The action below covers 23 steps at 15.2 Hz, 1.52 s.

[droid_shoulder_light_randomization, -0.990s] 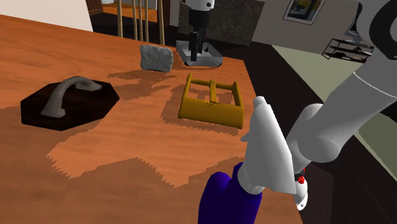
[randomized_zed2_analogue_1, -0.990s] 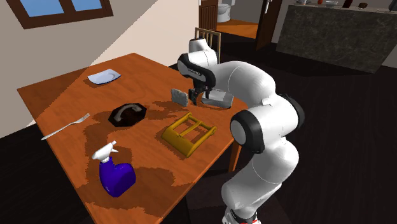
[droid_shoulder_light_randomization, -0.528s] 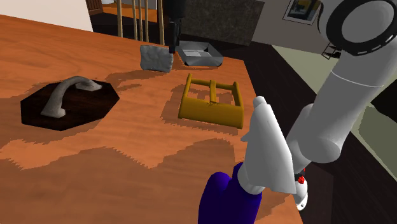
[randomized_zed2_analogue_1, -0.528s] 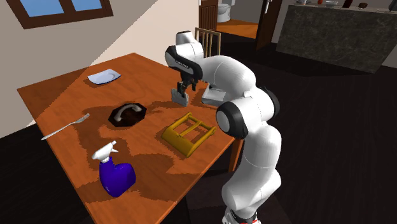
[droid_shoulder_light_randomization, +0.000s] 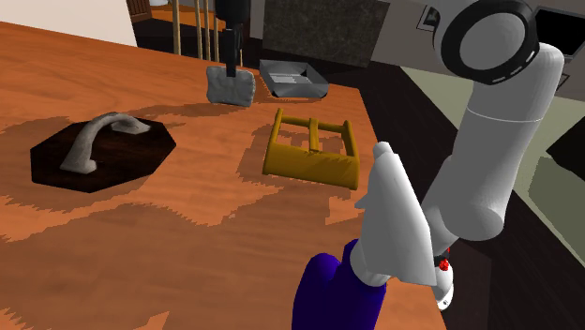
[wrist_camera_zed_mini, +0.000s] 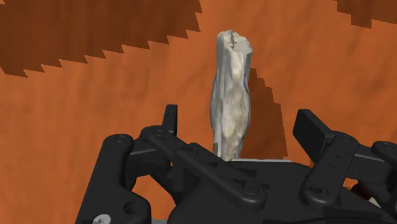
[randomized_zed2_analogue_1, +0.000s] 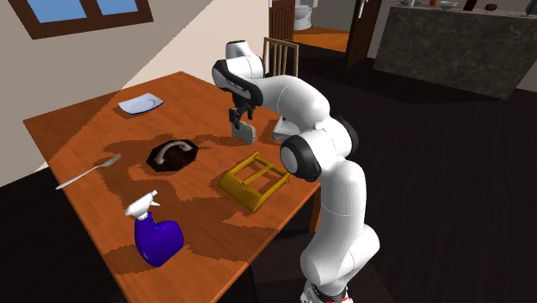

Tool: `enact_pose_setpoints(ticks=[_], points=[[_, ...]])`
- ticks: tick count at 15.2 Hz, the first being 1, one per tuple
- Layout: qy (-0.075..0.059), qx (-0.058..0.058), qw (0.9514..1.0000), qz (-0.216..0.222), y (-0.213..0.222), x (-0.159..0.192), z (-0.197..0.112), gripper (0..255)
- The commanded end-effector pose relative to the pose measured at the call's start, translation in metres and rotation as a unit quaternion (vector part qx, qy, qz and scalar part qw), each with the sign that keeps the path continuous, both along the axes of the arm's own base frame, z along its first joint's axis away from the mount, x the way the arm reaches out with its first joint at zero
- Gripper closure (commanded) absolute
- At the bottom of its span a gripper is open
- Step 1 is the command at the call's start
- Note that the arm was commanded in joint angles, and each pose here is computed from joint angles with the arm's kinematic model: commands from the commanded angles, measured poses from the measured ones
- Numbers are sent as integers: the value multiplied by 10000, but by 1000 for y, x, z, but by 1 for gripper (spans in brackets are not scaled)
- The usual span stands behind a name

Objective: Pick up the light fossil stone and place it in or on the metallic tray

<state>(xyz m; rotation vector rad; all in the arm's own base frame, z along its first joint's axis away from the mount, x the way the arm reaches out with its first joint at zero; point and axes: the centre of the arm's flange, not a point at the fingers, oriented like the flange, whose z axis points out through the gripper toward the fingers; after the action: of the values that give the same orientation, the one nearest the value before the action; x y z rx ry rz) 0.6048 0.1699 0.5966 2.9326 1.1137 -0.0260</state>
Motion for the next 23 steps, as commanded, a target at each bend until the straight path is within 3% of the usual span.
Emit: enact_pose_setpoints(ticks=[1, 4, 11, 12, 23], points=[[-2, 2, 10000, 6, 0, 1, -10, 0], [-2, 2, 10000, 6, 0, 1, -23, 0], [-1, 2, 10000, 7, 0, 1, -23, 0], [-1, 2, 10000, 7, 0, 1, -23, 255], [-2, 2, 10000, 6, 0, 1, -13, 255]])
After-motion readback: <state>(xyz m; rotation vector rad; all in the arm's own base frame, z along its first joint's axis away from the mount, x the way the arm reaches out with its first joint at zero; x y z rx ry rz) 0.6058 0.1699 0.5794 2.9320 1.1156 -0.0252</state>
